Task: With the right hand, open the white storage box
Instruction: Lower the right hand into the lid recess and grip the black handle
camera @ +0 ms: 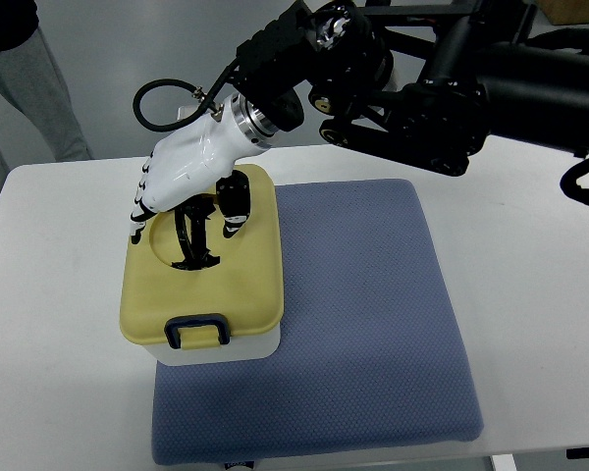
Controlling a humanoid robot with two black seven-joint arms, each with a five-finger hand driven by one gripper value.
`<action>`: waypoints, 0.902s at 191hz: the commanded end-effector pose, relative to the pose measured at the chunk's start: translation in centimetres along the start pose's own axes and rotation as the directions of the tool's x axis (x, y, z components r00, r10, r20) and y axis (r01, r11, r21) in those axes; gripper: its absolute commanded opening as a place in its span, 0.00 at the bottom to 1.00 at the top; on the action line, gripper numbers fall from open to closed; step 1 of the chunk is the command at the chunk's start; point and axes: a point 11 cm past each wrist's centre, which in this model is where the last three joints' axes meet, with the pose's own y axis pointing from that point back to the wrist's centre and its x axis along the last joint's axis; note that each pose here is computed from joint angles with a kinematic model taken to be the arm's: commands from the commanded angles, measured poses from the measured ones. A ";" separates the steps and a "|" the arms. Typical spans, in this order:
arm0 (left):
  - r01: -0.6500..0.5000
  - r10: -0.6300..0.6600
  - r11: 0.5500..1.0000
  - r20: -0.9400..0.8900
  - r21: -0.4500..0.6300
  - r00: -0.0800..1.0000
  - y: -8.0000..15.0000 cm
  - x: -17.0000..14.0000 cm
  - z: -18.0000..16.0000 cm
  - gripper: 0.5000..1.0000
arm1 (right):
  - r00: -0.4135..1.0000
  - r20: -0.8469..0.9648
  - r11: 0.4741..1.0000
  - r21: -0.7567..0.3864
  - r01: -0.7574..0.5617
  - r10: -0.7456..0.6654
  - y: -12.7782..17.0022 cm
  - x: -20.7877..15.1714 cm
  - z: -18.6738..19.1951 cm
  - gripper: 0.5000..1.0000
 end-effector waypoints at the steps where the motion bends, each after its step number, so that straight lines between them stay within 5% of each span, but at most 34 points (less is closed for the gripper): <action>1: -0.001 0.001 1.000 0.000 0.000 1.000 0.0 0.0 0.0 1.00 | 1.000 -0.008 1.000 0.001 0.011 -0.011 -0.3 -0.2 -0.1 0.72; 69: -0.001 0.001 1.000 0.000 0.000 1.000 0.0 0.0 0.0 1.00 | 1.000 0.023 1.000 -0.003 -0.004 0.004 -0.7 -1.4 0.4 0.59; 127: 0.001 -0.001 1.000 0.000 0.000 1.000 0.0 0.0 0.0 1.00 | 1.000 0.020 1.000 -0.013 -0.016 0.016 -0.5 -1.3 0.8 0.32; 172: -0.001 0.001 1.000 0.000 0.000 1.000 0.0 0.0 0.0 1.00 | 1.000 0.020 1.000 -0.008 -0.017 0.017 -0.6 -1.2 0.6 0.29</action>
